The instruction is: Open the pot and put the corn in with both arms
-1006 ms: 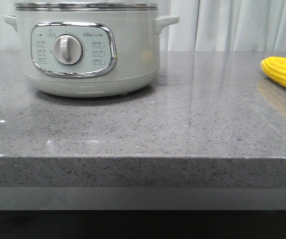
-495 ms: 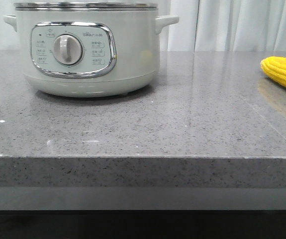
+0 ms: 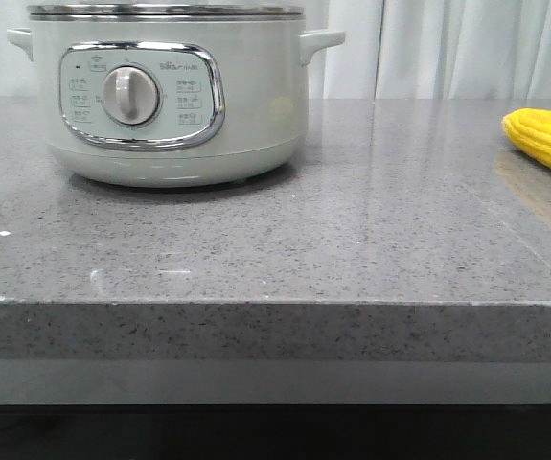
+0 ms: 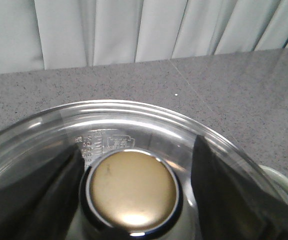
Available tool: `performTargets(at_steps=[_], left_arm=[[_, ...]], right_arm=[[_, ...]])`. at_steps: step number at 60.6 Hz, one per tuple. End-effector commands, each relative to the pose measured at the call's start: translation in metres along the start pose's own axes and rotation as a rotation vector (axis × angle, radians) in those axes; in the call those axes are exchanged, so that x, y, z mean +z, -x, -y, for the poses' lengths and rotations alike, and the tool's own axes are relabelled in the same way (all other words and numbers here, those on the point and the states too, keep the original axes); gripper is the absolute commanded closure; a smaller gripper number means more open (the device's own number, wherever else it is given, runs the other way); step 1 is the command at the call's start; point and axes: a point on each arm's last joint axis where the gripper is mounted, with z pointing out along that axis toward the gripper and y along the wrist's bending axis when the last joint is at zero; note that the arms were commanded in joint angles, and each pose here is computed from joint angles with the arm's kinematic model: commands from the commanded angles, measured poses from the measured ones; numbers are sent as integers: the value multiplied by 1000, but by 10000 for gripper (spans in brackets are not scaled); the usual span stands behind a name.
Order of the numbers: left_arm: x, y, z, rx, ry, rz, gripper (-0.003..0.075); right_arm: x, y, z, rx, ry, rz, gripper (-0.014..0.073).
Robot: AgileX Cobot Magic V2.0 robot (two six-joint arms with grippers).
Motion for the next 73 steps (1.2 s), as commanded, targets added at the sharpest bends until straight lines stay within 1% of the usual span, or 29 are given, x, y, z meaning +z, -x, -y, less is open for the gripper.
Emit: performTargets(at_steps=[1, 6, 9, 15, 20, 25, 28, 33, 37, 50, 61, 68, 73], left_arm=[[-15, 29, 6, -11, -12, 155, 272], [-11, 26, 6, -12, -11, 145, 277], [-9, 24, 6, -12, -10, 139, 300], [-7, 23, 5, -12, -9, 135, 394], [-7, 23, 5, -12, -9, 138, 457], [-9, 25, 5, -12, -9, 151, 500], [-9, 26, 5, -12, -8, 160, 511], [-12, 30, 6, -12, -8, 185, 514], [-18, 40, 7, -11, -12, 212, 514], [-47, 82, 14, -6, -34, 341, 514], [-94, 116, 21, 26, -55, 384, 514], [-128, 125, 23, 97, -36, 384, 514], [-155, 129, 25, 121, -33, 371, 514]], right_arm=[[-4, 17, -1, -6, 0, 101, -20], [-4, 17, -1, -6, 0, 101, -20], [-4, 17, -1, -6, 0, 101, -20], [-3, 17, -1, -6, 0, 101, -20], [-3, 17, -1, -6, 0, 101, -20], [-3, 17, -1, -6, 0, 101, -20], [-3, 17, -1, -6, 0, 101, -20], [-3, 17, -1, -6, 0, 101, -20], [-3, 17, -1, -6, 0, 101, -20], [-3, 17, -1, -6, 0, 101, -20], [-3, 17, -1, -6, 0, 101, -20], [-4, 17, -1, -6, 1, 102, -20], [-4, 17, -1, -6, 1, 102, -20]])
